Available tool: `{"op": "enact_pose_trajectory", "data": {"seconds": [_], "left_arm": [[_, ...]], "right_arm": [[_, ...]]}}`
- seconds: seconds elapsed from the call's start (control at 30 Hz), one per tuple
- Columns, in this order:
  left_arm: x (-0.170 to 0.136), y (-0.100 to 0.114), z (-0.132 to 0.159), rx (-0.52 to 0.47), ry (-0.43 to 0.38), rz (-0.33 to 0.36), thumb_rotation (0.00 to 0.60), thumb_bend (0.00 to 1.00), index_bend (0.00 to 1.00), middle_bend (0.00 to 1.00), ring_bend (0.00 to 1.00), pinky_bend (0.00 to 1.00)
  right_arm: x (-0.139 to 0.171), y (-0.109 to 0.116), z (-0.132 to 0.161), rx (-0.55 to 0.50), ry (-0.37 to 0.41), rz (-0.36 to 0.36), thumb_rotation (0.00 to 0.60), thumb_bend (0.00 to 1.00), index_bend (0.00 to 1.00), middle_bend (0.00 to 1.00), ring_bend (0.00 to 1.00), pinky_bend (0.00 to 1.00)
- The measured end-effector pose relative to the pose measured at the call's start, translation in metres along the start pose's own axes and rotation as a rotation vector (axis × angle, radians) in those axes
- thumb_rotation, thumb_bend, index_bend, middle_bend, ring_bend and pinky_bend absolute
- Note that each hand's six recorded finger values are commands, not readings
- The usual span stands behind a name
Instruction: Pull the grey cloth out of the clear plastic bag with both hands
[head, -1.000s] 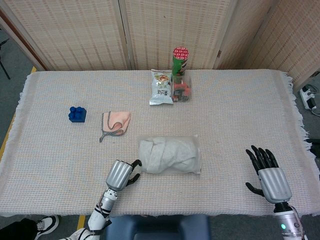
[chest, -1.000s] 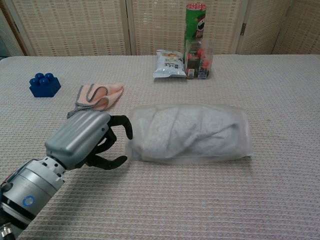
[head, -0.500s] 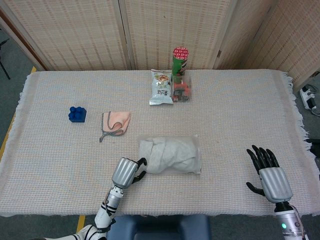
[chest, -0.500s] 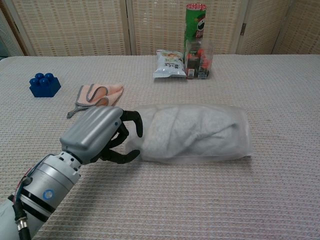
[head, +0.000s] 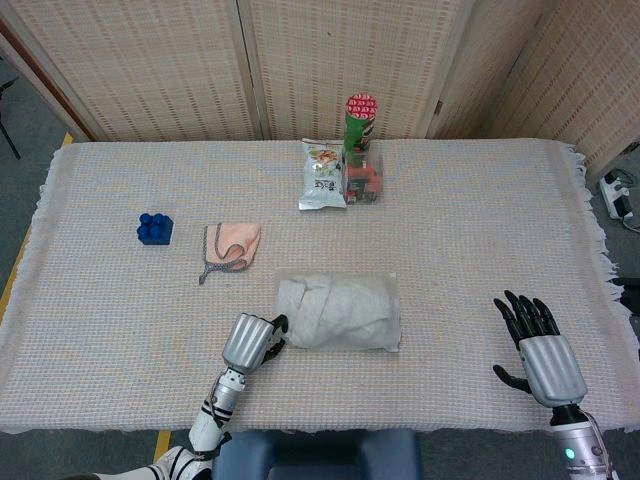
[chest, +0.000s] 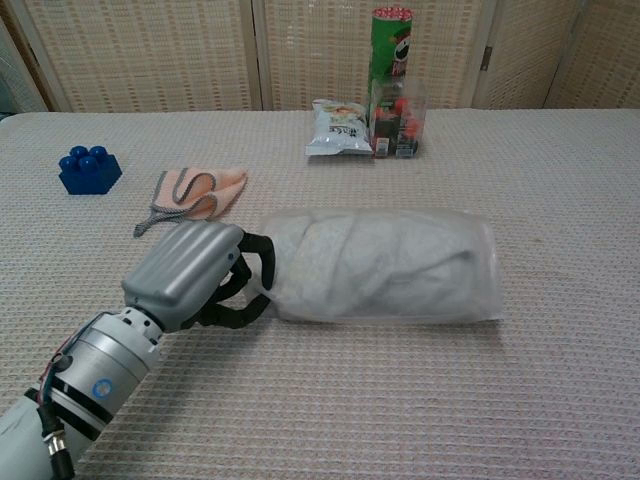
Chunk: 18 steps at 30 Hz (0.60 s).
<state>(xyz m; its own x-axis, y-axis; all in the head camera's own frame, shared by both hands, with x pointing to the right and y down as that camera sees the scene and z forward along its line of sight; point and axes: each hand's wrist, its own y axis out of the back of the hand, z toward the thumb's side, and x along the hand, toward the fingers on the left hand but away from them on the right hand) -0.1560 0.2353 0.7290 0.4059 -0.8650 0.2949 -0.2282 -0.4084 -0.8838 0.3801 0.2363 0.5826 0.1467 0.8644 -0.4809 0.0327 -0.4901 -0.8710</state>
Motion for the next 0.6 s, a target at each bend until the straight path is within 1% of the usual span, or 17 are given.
{"op": "enact_pose_trajectory", "data": {"seconds": [0.03,0.13,0.33,0.5,0.57,0.6], "left_arm": [[0.0,0.0,0.0,0.001,-0.002,0.001,0.6,0.56,0.7,1.0,1.0,1.0],[-0.001,-0.002,0.003,0.001,-0.01,0.007,0.6,0.6,0.73,1.0,1.0,1.0],[-0.002,0.001,0.006,-0.01,-0.023,0.026,0.6,0.61,0.73,1.0,1.0,1.0],[-0.006,0.004,0.009,-0.02,-0.044,0.033,0.6,0.61,0.74,1.0,1.0,1.0],[-0.009,0.004,0.01,-0.02,-0.053,0.029,0.6,0.61,0.74,1.0,1.0,1.0],[-0.01,0.004,0.01,-0.021,-0.055,0.029,0.6,0.61,0.74,1.0,1.0,1.0]], "right_arm": [[0.0,0.0,0.0,0.0,0.0,-0.001,0.6,0.1,0.0,0.0,0.0,0.0],[0.001,0.001,0.0,0.0,0.002,-0.002,0.6,0.1,0.0,0.0,0.0,0.0],[0.0,-0.001,0.002,0.003,0.01,-0.001,0.6,0.1,0.0,0.0,0.0,0.0],[-0.011,-0.014,0.011,-0.008,0.049,0.019,0.6,0.13,0.0,0.0,0.0,0.0],[-0.021,-0.02,0.016,-0.025,0.07,0.036,0.6,0.16,0.04,0.0,0.0,0.0],[-0.026,-0.023,0.018,-0.034,0.079,0.045,0.6,0.18,0.09,0.0,0.0,0.0]]}}
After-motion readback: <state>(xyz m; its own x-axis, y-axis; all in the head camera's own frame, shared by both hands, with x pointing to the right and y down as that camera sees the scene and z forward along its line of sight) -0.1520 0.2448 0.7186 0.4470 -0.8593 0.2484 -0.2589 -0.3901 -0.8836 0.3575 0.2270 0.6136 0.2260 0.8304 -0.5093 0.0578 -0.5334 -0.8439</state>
